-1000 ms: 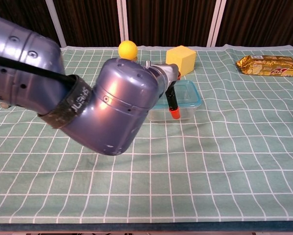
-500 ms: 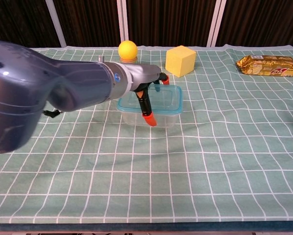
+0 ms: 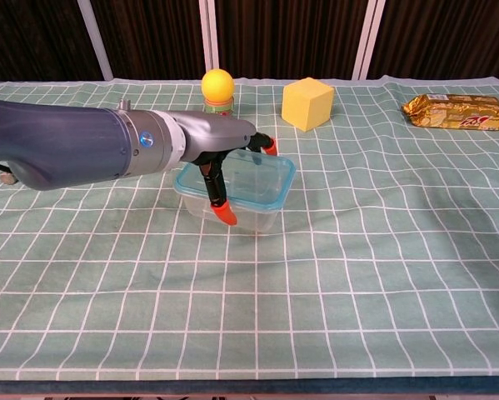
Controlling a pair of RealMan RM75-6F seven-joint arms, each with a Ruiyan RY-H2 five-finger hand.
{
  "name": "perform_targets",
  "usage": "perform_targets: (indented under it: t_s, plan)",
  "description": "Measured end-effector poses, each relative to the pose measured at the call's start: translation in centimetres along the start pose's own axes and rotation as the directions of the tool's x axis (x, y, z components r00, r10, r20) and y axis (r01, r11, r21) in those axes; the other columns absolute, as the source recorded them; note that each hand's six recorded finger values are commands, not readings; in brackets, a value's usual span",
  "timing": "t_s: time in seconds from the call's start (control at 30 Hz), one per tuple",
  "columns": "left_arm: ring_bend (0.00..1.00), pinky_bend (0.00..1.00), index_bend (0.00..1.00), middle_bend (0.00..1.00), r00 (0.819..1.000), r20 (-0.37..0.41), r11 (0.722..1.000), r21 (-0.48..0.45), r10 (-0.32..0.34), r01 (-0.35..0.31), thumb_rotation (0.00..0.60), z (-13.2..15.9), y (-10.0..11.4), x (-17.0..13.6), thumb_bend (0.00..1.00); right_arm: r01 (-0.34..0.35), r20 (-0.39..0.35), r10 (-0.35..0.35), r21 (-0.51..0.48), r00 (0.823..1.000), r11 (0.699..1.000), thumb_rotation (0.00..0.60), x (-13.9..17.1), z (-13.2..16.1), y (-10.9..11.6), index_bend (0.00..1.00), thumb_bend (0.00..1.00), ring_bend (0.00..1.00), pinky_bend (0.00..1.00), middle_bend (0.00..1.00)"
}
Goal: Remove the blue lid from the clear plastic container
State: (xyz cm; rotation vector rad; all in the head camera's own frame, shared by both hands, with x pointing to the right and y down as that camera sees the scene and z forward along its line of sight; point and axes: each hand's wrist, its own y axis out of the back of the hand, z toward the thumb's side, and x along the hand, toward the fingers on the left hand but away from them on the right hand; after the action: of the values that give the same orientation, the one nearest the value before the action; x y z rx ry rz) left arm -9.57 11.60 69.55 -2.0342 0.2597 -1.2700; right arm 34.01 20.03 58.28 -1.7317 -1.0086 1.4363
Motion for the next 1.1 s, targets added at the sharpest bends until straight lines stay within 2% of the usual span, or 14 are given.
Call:
perform_targets:
  t_s: [0.13, 0.37, 0.67, 1.1]
  plan:
    - [0.3, 0.4, 0.16, 0.27, 1.0, 0.002, 1.0, -0.017, -0.014, 0.014, 0.6, -0.4, -0.6, -0.1, 0.17, -0.021, -0.087, 0.02, -0.017, 0.996, 1.0, 0.6, -1.9, 3.9, -1.2, 0.0, 0.2, 0.0, 0.0, 0.0]
    - [0.3, 0.39, 0.16, 0.27, 1.0, 0.019, 1.0, 0.017, -0.015, 0.014, 0.6, -0.3, -0.6, 0.1, 0.17, -0.061, -0.216, 0.048, -0.052, 0.975, 0.997, 0.6, -4.5, 11.1, -3.3, 0.0, 0.2, 0.0, 0.0, 0.0]
    - [0.29, 0.39, 0.16, 0.27, 0.997, 0.068, 0.999, 0.047, -0.025, 0.022, 0.6, 0.3, -0.3, 0.4, 0.17, -0.117, -0.24, 0.088, -0.11, 0.967, 0.987, 0.6, -5.7, 16.5, -6.3, 0.0, 0.2, 0.0, 0.0, 0.0]
    - [0.29, 0.39, 0.16, 0.27, 0.996, 0.084, 0.999, 0.032, -0.031, 0.028, 0.6, 0.8, -0.6, 0.4, 0.17, -0.129, -0.2, 0.095, -0.164, 0.975, 0.978, 0.6, -6.1, 19.1, -9.1, 0.0, 0.2, 0.0, 0.0, 0.0]
